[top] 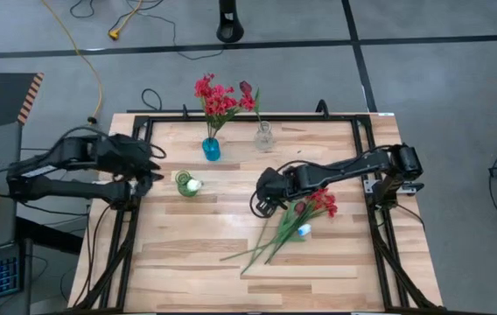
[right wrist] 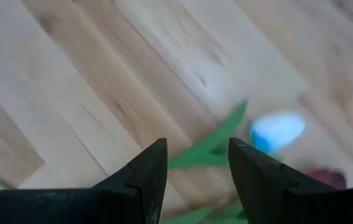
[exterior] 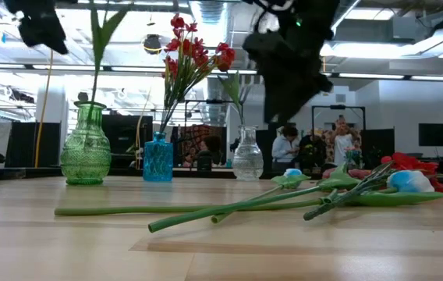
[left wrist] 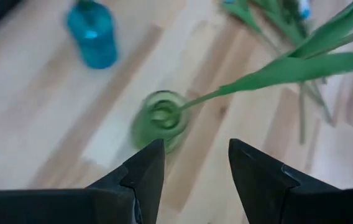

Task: Sort flowers into vase by color
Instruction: Put the white left tulip into the green vase

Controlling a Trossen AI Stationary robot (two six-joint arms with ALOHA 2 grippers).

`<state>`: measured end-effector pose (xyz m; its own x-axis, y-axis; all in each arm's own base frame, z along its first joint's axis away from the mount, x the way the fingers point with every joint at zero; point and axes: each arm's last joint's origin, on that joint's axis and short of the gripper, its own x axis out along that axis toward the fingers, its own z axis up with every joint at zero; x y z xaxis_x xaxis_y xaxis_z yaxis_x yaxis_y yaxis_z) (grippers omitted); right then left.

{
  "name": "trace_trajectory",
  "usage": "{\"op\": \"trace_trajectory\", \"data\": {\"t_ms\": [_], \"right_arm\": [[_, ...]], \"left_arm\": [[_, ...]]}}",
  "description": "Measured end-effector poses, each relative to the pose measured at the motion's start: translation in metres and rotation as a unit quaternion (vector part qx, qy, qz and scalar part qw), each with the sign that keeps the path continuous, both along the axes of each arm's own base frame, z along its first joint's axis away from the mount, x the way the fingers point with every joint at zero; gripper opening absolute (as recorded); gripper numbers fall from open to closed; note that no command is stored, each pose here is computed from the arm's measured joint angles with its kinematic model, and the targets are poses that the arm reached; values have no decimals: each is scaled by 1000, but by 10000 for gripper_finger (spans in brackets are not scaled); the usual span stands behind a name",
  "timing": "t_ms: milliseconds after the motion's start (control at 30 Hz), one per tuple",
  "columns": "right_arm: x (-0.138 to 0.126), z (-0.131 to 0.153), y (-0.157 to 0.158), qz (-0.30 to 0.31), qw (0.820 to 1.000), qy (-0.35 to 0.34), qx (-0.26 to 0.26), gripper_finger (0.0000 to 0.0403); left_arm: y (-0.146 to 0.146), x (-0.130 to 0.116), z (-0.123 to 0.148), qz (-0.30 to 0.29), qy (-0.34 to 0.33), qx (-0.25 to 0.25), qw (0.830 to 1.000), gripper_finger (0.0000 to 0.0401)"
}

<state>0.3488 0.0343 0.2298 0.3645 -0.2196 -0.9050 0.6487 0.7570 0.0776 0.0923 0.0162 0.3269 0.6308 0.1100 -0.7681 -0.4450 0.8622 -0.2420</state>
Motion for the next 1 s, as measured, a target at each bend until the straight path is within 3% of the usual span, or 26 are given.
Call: {"op": "trace_trajectory", "data": {"t_ms": [300,1000], "right_arm": [[-13,-29,18,-66,997,-2,33,196],[-23,-68,21,-153,985,-64,54,196]], "left_arm": [[-4,21,-26,-68,-39,-47,996,167],[-6,22,-27,-62,-38,-27,997,167]]}}
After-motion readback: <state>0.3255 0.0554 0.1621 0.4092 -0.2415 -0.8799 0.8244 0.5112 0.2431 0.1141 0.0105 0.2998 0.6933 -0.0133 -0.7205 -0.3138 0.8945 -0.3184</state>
